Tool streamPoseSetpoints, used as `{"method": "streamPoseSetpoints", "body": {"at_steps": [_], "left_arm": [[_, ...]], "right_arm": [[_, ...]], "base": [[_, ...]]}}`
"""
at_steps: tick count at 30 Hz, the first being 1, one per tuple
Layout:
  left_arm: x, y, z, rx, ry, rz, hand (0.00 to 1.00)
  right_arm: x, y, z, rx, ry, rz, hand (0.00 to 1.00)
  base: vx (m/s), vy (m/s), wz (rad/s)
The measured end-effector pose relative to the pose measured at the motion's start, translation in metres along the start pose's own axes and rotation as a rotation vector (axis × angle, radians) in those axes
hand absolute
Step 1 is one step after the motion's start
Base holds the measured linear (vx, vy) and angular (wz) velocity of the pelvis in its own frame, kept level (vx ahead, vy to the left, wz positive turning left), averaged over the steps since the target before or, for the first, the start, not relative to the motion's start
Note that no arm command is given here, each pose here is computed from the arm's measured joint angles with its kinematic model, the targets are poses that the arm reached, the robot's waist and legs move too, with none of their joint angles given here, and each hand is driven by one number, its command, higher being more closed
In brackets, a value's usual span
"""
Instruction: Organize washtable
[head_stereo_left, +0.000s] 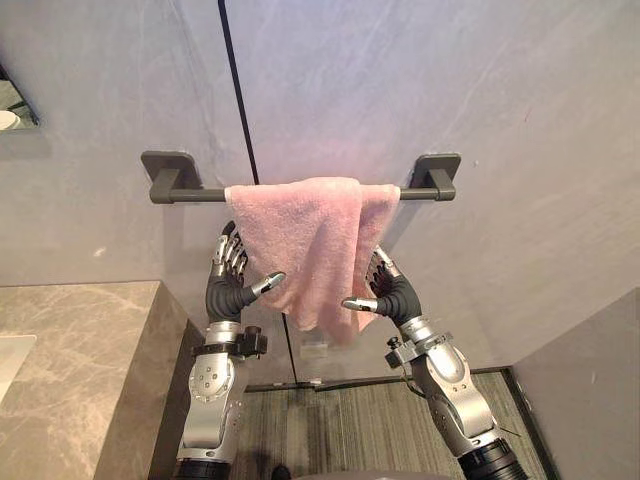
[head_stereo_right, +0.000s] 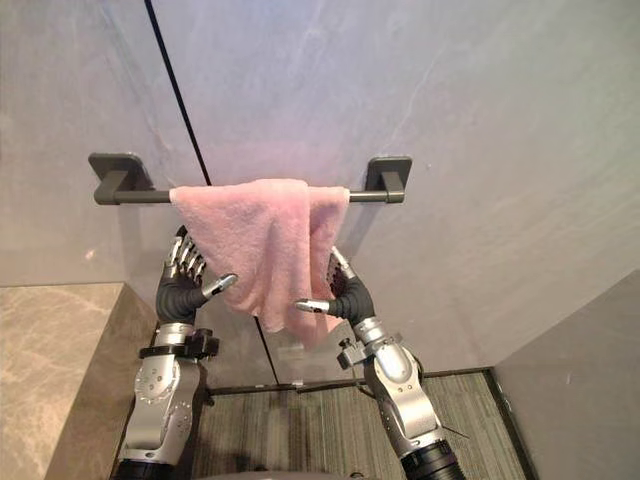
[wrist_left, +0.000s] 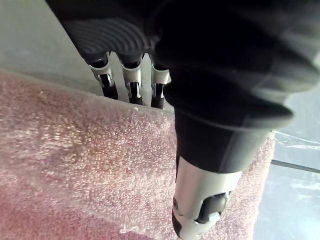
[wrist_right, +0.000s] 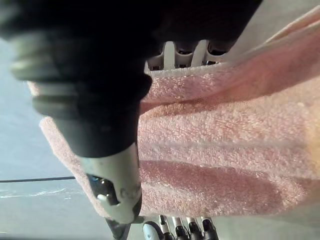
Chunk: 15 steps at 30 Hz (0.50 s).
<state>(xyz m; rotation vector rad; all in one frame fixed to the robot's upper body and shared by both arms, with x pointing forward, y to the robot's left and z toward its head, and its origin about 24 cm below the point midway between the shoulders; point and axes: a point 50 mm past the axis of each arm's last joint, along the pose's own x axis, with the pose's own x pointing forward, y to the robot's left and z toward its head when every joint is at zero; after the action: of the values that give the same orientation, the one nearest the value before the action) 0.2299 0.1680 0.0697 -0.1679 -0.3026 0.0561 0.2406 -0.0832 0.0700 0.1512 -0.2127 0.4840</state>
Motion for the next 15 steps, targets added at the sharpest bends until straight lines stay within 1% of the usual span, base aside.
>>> {"method": "streamPoseSetpoints", "body": {"at_steps": [2, 8, 15], "left_arm": [[-0.001, 0.000, -0.004, 0.000, 0.017, -0.002, 1.00], [-0.001, -0.002, -0.004, -0.002, 0.021, -0.013, 1.00], [-0.001, -0.009, -0.005, -0.009, 0.025, -0.057, 1.00]], "right_arm": [[0.005, 0.004, 0.003, -0.021, -0.013, 0.028, 1.00], [0.013, 0.003, 0.010, -0.044, -0.040, 0.040, 1.00], [0.012, -0.003, 0.012, -0.056, -0.045, 0.021, 1.00]], "base": [[0.00, 0.000, 0.00], [0.00, 0.000, 0.00], [0.00, 0.000, 0.00]]}}
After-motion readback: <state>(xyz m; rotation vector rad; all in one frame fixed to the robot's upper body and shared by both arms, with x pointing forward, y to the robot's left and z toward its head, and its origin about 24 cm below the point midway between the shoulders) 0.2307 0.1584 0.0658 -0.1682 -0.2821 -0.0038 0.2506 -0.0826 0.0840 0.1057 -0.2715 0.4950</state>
